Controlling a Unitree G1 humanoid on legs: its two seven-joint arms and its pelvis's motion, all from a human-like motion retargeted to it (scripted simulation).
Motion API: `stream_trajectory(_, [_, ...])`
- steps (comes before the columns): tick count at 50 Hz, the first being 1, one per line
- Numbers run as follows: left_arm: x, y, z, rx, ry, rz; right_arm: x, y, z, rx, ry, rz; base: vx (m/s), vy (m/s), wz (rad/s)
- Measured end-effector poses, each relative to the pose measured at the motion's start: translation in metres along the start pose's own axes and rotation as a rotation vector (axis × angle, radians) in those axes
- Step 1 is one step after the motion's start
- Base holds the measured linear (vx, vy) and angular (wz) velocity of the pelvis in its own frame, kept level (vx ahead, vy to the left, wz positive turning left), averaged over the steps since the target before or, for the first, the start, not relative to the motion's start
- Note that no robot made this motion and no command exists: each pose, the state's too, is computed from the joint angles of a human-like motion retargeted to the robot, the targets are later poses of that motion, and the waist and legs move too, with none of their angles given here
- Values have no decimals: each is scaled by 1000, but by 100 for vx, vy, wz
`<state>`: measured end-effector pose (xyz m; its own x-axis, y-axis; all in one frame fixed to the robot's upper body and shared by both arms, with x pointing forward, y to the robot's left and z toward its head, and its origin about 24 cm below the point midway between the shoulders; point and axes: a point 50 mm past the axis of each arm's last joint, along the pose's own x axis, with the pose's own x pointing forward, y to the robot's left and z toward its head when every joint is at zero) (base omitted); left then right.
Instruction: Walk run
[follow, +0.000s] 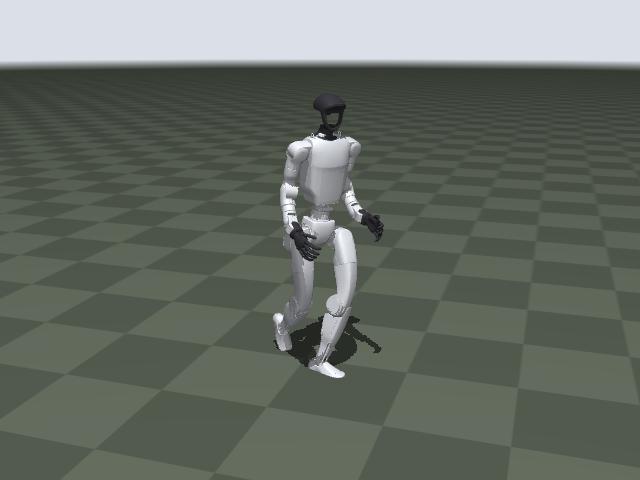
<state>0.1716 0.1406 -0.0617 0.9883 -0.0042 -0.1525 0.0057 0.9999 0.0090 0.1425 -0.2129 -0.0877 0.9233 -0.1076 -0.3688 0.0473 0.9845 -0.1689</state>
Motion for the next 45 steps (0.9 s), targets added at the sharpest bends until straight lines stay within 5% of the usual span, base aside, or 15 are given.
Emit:
stream_trajectory(12, [34, -3, 69, 87, -300, -97, -49, -29, 0, 21, -69, -66, 107, -7, 235])
stream_trajectory(19, [2, 24, 24, 201, -95, -66, -16, -7, 34, 58, -211, -81, 107, -43, 125])
stream_trajectory(27, [-55, 16, -21, -17, 99, 33, 22, -4, 81, 176, -394, -14, 105, -36, 106])
stream_trajectory(32, [-64, 35, -18, 32, 90, 61, 18, -18, 100, 43, -482, -11, 109, -34, 23])
stream_trajectory(40, [-33, 40, 14, 90, -66, 155, 7, -3, 53, -83, -258, 72, 128, -55, 93])
stream_trajectory(45, [23, 15, 58, -111, -274, 100, -23, 2, 6, -60, -79, 102, 110, -16, 126])
